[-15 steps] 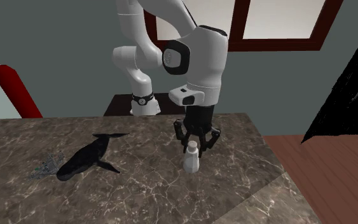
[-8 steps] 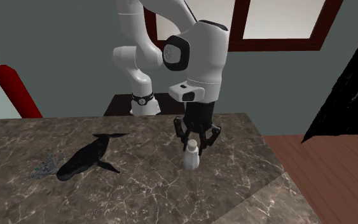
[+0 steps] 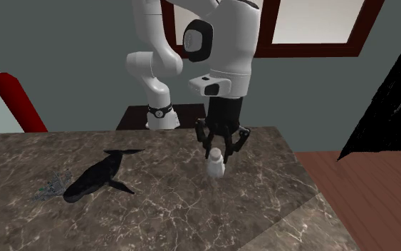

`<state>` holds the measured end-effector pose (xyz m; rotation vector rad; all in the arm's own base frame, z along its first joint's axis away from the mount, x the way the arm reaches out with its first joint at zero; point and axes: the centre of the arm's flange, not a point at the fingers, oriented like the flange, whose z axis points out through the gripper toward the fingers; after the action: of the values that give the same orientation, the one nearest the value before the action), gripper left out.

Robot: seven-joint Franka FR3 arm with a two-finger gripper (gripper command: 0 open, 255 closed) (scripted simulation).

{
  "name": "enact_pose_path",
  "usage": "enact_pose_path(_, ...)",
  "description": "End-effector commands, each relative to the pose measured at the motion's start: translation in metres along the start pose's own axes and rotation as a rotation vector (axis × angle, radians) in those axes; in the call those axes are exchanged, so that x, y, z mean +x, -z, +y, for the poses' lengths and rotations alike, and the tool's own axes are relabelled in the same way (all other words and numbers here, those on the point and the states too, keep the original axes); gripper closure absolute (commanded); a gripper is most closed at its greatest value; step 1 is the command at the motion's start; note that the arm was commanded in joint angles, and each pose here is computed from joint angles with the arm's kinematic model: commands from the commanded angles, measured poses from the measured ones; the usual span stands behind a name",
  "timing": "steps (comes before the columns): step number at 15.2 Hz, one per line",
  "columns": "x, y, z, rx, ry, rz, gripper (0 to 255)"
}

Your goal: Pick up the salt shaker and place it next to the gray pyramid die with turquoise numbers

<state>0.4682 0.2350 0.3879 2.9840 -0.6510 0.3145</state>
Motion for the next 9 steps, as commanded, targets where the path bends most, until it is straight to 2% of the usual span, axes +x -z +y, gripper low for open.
enact_pose_path(1,0.002,0.011,0.0,0.0,0.0,0.0,255)
enact_pose_path(9,0.011,0.052,0.001,0.0,0.0,0.0,255)
